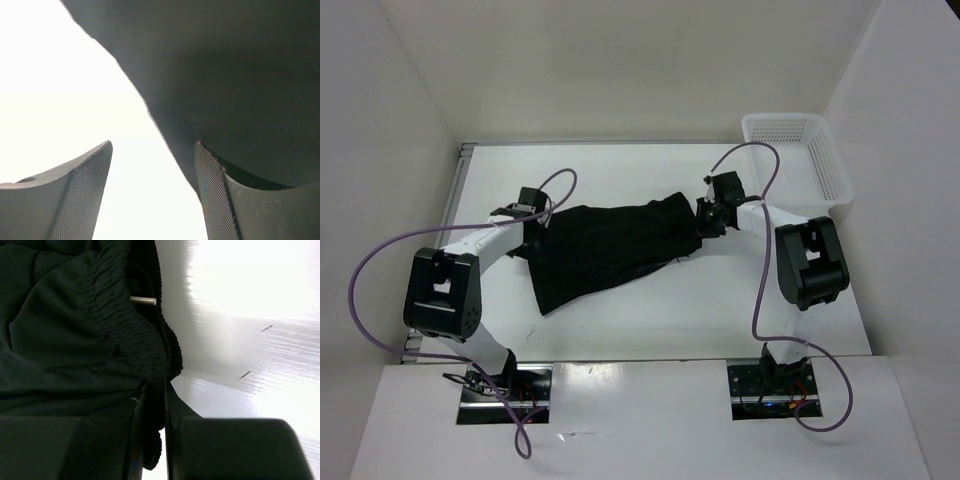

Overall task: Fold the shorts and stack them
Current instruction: Fold the shorts

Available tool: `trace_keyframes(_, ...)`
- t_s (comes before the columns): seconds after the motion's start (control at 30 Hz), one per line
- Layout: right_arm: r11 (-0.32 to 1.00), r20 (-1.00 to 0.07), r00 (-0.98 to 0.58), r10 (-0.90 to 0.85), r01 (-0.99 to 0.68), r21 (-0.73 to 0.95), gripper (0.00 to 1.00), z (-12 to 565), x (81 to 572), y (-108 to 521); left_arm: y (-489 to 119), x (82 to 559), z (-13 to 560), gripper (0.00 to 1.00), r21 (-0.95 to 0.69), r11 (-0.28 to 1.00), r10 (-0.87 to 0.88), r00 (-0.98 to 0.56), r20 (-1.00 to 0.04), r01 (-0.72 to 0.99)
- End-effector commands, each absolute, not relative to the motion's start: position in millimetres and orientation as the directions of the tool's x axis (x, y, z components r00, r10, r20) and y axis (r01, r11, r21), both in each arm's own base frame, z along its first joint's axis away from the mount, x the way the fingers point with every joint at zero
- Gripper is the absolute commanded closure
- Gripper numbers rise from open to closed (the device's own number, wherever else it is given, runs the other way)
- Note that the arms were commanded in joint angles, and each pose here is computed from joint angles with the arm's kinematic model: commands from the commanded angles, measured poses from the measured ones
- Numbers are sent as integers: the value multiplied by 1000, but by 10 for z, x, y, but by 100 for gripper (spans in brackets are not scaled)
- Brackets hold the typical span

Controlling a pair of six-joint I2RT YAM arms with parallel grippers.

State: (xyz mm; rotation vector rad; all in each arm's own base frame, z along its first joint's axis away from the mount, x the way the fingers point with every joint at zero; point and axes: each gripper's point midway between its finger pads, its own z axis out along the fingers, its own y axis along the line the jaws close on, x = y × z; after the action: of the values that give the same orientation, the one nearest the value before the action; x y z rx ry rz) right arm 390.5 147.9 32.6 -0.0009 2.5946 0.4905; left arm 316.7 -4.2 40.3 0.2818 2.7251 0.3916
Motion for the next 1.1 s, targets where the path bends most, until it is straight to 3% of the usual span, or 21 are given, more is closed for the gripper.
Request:
trace_keyframes(0.0, 936, -558, -828, 54, -152, 317, 92, 647, 4045, 1511, 4, 3326, 651, 26, 226, 969, 184, -901, -392, 99)
trace_keyframes(0.17, 933, -578, -815, 36, -180, 313, 100, 729, 4049, 1519, -73, 3294, 574, 23, 78, 991, 132, -932, -339, 112)
trace_keyframes(0.37, 931, -608, -794, 19, -207, 300, 100, 841, 4087, 1520, -171, 3383, 414, 23, -73, 992, 83, -957, -277, 107)
trace_keyframes(0.57, 961, -671, -742, 7, -181, 210, 100, 991, 4271, 1370, -211, 3632, 365, 23, -87, 989, 83, -937, -339, 119)
trace_keyframes(0.9, 964, -729, -685, -19, -207, 170, 100, 1234, 4458, 1359, -394, 3715, 118, 22, -66, 983, 139, -934, -328, 170)
trace_keyframes(1.07, 955, -750, -649, -124, -283, 87, 100, 1277, 4469, 1314, -434, 3783, -6, 21, -69, 982, 149, -941, -305, 177)
